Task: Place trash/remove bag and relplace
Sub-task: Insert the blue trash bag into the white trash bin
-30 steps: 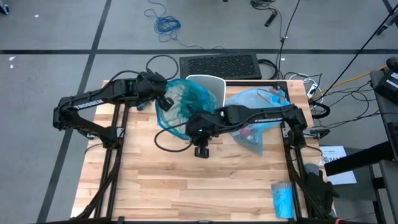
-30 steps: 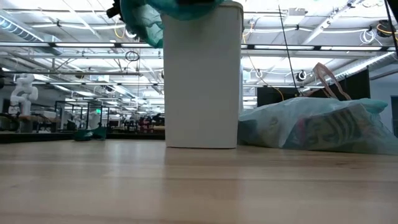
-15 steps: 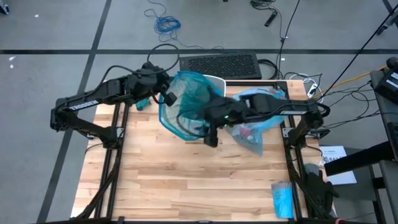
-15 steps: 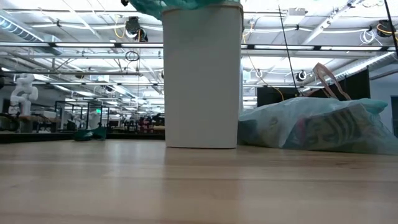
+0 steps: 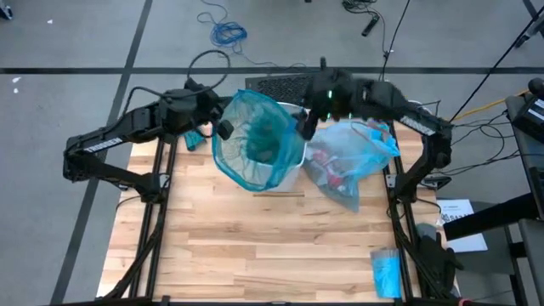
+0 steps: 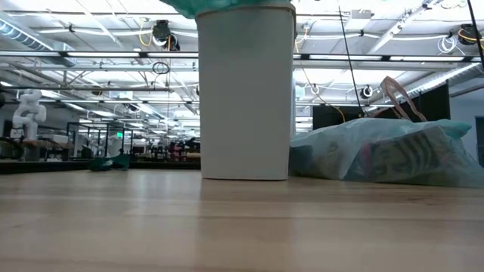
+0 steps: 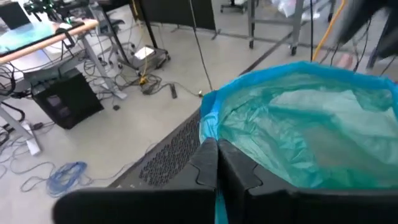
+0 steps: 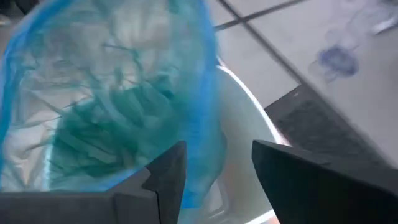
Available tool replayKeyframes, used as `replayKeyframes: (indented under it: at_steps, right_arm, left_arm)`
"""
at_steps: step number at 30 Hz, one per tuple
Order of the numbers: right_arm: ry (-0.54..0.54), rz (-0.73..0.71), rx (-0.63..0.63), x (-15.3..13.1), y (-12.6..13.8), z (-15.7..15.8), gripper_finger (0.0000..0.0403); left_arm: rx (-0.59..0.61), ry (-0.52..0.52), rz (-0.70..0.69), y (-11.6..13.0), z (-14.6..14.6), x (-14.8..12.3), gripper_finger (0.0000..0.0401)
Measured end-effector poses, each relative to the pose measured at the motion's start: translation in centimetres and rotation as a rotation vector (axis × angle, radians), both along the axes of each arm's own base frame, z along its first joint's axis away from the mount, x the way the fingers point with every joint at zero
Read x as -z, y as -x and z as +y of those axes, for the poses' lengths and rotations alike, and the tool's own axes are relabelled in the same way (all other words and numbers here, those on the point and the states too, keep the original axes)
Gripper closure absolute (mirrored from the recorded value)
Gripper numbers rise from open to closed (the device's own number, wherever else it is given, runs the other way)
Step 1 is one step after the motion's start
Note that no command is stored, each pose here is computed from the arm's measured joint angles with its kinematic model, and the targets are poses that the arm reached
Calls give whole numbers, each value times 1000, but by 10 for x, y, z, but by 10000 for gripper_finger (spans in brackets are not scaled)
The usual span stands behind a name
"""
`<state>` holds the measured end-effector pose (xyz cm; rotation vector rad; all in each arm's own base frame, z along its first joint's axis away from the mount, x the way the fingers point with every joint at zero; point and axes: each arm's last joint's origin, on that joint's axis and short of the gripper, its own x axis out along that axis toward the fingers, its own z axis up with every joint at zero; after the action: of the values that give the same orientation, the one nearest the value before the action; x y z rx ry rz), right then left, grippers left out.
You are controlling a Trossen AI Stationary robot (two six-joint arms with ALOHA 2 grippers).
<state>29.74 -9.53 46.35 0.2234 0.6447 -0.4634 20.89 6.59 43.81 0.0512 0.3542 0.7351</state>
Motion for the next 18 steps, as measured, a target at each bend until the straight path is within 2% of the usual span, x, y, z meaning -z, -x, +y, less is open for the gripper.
replayKeyframes:
  at_steps: [4, 7, 18]
  right_arm:
    - [-73, 31, 40, 7, 15, -42, 227]
    - [-151, 42, 14, 15, 20, -64, 227]
    - [-318, 157, -126, 50, 4, -83, 227]
  left_arm:
    - [28, 51, -39, 2, -2, -1, 357]
    - [62, 71, -23, -5, -1, 3, 341]
    - [99, 145, 4, -14, -2, 12, 333]
